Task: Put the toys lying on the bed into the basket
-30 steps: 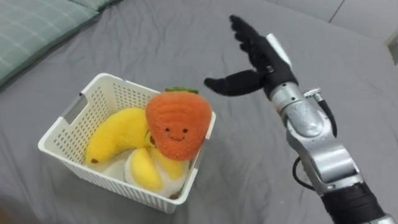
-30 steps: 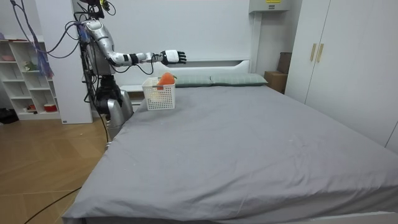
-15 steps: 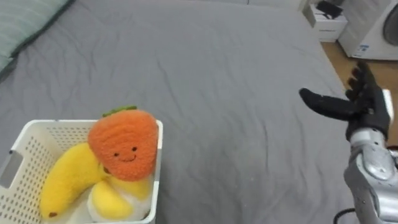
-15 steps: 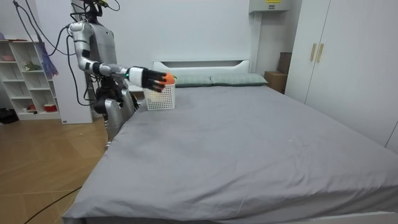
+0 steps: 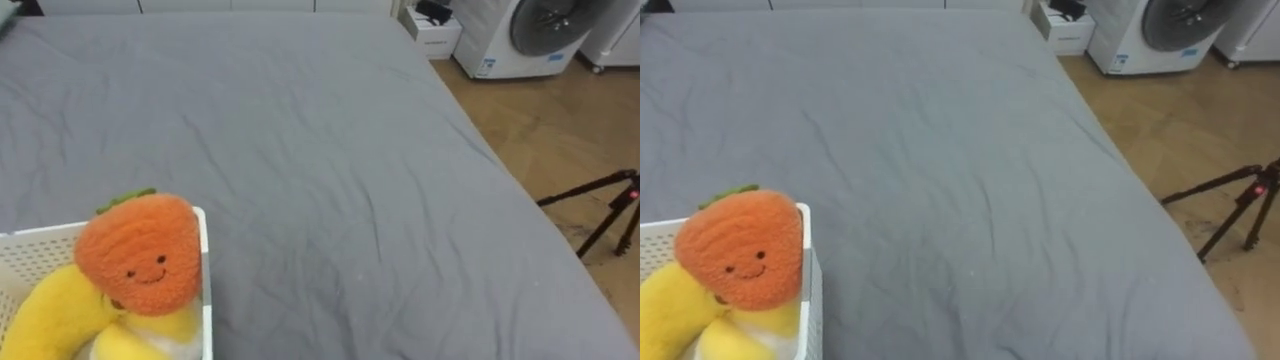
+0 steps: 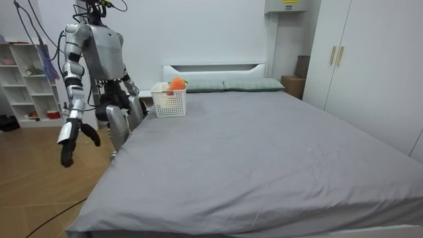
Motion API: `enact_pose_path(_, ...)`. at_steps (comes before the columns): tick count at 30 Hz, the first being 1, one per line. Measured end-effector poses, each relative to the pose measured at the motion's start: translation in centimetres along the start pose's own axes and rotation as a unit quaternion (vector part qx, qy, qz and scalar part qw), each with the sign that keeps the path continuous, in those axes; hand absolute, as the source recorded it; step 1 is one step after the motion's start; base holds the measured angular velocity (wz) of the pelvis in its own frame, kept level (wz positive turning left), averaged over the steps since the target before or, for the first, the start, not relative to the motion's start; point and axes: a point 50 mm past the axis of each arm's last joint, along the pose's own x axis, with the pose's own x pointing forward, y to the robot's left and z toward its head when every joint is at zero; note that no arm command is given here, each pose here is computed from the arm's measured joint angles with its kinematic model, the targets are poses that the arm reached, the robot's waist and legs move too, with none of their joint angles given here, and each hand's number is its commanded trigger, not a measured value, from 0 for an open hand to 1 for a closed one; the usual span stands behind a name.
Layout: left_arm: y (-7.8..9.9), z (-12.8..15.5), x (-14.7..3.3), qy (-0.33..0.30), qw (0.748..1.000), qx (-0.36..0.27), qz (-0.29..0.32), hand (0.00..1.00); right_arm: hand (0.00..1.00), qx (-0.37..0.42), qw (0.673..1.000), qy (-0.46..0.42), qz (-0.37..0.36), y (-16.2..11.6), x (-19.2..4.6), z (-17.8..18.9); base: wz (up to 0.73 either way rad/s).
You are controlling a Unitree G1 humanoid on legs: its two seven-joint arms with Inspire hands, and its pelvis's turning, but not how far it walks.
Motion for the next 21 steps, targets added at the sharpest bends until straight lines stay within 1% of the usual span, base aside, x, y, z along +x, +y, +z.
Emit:
enact_pose_path(1,0.0,-0.1,0.0,0.004,1.0,-0.001,0.0,0.0,0.0,-0.01,0.999,0.03,0.003,0.0,-0.1,-1.5,-0.11)
enact_pose_path(2,0.0,-0.1,0.0,0.005,1.0,0.0,0.0,0.0,0.0,-0.013,0.999,0.043,0.005,0.0,-0.2,-2.1,-0.08)
enact_pose_path(4,0.0,-0.2,0.0,0.008,1.0,0.0,0.0,0.0,0.0,-0.027,0.995,0.088,0.025,0.3,-0.7,-4.6,0.0)
enact_pose_path(5,0.0,-0.3,0.0,0.009,1.0,0.0,0.0,0.0,0.0,-0.029,0.994,0.1,0.032,0.4,-0.8,-5.1,0.04)
enact_pose_path(7,0.0,-0.6,0.0,0.016,1.0,-0.001,-0.001,0.0,0.0,-0.056,0.985,0.154,0.062,0.7,-1.6,-7.6,0.04)
enact_pose_path(10,-0.3,-0.5,0.0,0.019,1.0,0.002,-0.004,0.0,0.0,-0.1,0.969,0.199,0.108,1.3,-2.5,-9.6,0.0)
enact_pose_path(13,-0.7,-0.4,0.1,0.023,1.0,0.009,-0.01,0.0,0.0,-0.149,0.953,0.216,0.149,1.8,-3.2,-10.8,0.0)
enact_pose_path(16,-1.1,-0.3,0.0,0.027,0.999,0.018,-0.016,0.0,0.0,-0.178,0.941,0.229,0.176,2.2,-3.6,-11.3,0.0)
enact_pose_path(18,-1.3,-0.3,0.1,0.029,0.999,0.017,-0.018,0.0,0.0,-0.186,0.936,0.232,0.188,2.5,-3.6,-11.2,0.0)
enact_pose_path(21,-1.9,-0.5,0.1,0.039,0.999,0.026,-0.026,0.0,0.0,-0.223,0.926,0.23,0.2,3.0,-3.7,-11.0,0.01)
